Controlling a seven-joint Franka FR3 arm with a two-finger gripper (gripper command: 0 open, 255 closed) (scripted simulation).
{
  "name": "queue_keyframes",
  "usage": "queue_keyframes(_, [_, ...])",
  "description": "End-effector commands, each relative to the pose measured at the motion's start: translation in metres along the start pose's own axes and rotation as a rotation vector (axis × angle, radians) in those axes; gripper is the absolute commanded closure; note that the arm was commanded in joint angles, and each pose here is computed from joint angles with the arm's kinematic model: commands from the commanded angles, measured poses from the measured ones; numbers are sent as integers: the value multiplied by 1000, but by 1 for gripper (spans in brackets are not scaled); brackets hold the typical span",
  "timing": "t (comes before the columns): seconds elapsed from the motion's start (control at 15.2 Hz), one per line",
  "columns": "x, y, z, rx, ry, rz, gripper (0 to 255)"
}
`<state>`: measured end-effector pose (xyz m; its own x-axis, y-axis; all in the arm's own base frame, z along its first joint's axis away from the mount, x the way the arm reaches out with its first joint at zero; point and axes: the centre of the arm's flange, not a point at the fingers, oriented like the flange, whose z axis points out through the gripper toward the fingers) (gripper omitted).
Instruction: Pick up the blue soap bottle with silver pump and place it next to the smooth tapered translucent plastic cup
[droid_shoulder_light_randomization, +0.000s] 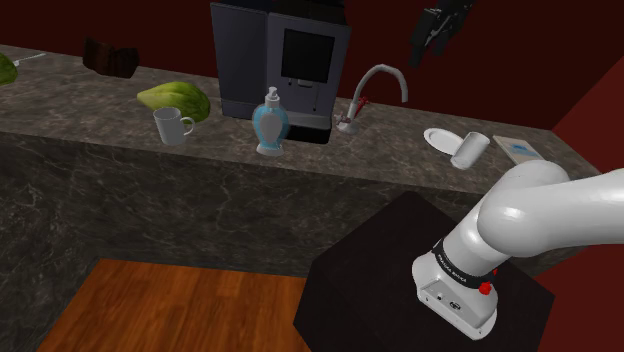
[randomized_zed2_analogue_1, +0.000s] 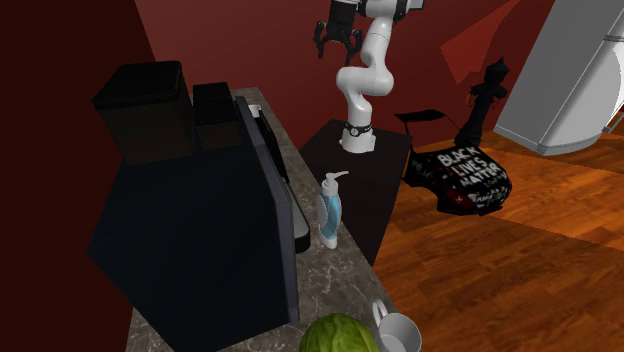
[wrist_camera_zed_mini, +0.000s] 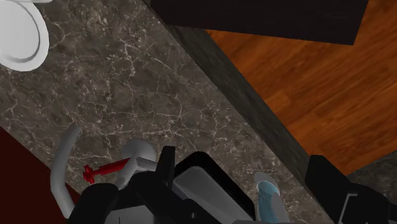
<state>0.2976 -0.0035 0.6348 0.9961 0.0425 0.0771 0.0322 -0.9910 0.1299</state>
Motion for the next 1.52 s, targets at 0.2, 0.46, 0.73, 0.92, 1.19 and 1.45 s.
queue_keyframes(0.2, [30, -15, 19, 16, -2, 29, 0])
queue_keyframes(0.46, [71, -35, 44, 37, -4, 67, 0])
queue_keyframes(0.73, [113, -53, 68, 58, -6, 106, 0])
queue_keyframes(0.92, [144, -66, 87, 74, -8, 135, 0])
queue_keyframes(1.19, [187, -82, 111, 95, -10, 173, 0])
queue_keyframes(1.45, [230, -98, 134, 117, -12, 211, 0])
